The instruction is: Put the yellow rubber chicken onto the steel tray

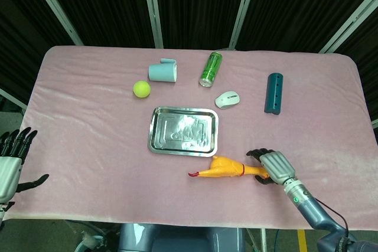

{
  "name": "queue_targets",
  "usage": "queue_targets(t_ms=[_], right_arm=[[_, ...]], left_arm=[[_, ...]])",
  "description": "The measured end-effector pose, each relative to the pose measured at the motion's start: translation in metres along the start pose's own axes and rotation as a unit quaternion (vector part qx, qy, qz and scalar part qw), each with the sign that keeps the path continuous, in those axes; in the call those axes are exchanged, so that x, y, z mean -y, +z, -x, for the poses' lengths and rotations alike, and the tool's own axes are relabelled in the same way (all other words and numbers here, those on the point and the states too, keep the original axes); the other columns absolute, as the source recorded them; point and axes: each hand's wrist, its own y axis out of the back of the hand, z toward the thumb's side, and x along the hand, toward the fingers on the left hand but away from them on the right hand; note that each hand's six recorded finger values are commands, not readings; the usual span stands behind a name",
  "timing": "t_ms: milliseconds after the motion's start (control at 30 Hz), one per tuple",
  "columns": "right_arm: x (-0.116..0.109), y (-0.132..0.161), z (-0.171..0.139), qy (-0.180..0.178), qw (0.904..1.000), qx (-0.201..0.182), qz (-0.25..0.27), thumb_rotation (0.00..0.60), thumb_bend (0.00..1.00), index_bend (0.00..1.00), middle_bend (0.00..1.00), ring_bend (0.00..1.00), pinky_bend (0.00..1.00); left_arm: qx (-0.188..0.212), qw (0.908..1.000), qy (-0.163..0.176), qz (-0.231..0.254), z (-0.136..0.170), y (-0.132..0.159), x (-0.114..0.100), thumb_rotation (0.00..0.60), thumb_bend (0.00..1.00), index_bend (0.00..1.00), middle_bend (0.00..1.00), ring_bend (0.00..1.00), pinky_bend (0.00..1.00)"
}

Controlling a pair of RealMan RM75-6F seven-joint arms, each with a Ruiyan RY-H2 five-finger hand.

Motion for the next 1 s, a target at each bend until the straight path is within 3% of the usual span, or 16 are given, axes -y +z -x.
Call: queue_targets(t_ms=[233,400,567,733,1000], right_arm=[[0.003,0.006,0.011,0.006,0.9999,-0.007,0.008,0.6,0.32,0.34,0.32,0.3,0.4],[0.003,0.009,0.016,0.006,0.9998,-0.013,0.01,0.6,0.32,0.49,0.42,0.41,0.52],[0.001,0.01,0.019,-0.003,0.9997,-0.017,0.015,0.6,0.42,0.6,0.51,0.5,0.63],[0.0,0.012,0.02,-0.012,0.9993,-0.025,0.024,0.6,0.59,0.68,0.57,0.58,0.71],[-0.01,0.013,0.011,-0.029,0.997,-0.049,0.053,0.6,0.64,0.75,0.62,0.62,0.76]], left_arm=[[-0.005,1.0,-0.008,0.001,0.0,-0.002,0.004,0.6,0.07,0.0,0.03,0.01,0.0],[-0.01,0.9999,-0.011,0.002,0.0,-0.005,0.006,0.6,0.07,0.0,0.03,0.01,0.0],[-0.015,0.9998,-0.011,0.003,0.0,-0.008,0.008,0.6,0.07,0.0,0.03,0.01,0.0],[-0.015,0.9998,-0.013,0.005,0.0,-0.009,0.009,0.6,0.07,0.0,0.03,0.01,0.0],[-0.009,0.9998,-0.014,0.013,0.001,-0.008,0.009,0.6,0.07,0.0,0.03,0.01,0.0]])
